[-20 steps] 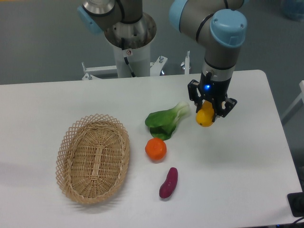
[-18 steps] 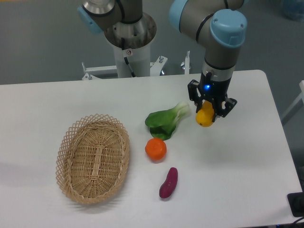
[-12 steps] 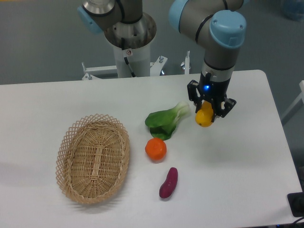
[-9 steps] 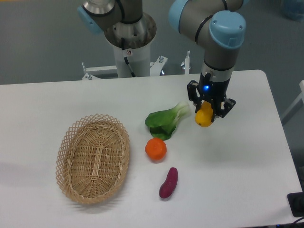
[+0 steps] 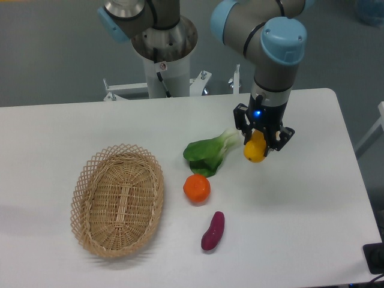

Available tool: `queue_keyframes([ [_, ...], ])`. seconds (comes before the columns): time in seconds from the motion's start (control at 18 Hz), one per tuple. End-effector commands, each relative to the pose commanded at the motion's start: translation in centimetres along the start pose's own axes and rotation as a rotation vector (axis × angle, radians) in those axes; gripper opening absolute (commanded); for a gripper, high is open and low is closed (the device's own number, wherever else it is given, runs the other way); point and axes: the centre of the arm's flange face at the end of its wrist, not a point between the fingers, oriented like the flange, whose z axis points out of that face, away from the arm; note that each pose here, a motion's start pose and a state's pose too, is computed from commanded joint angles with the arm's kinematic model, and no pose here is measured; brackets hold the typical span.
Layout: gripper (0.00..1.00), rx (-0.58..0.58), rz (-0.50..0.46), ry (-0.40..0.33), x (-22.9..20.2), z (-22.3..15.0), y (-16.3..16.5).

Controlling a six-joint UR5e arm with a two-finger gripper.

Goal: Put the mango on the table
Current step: 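Lower the held yellow mango onto the table beside the bok choy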

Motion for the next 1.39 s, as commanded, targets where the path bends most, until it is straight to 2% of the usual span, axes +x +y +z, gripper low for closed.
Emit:
queue_keyframes([
  [0.11, 0.48, 0.012, -0.026, -0.043, -0.4, 1.1, -0.7],
  [0.28, 0.47, 0.014, -0.027, -0.047, -0.5, 3.8, -1.2],
  [0.5, 0.47, 0.032, -0.045, -0.092, -0.9, 7.1, -2.8],
  [0.67, 0.45, -0.052, -0.038, -0.119, -1.0, 9.2, -1.9],
  [0.78, 0.45, -0.05, -0.023, -0.129, -0.4, 10.8, -3.3],
  [0.94, 0.45, -0.064, -0.021, -0.096, 1.3, 12.7, -2.8],
  [1.39, 0.46, -0.081, -0.018, -0.057, 2.8, 14.2, -2.0],
])
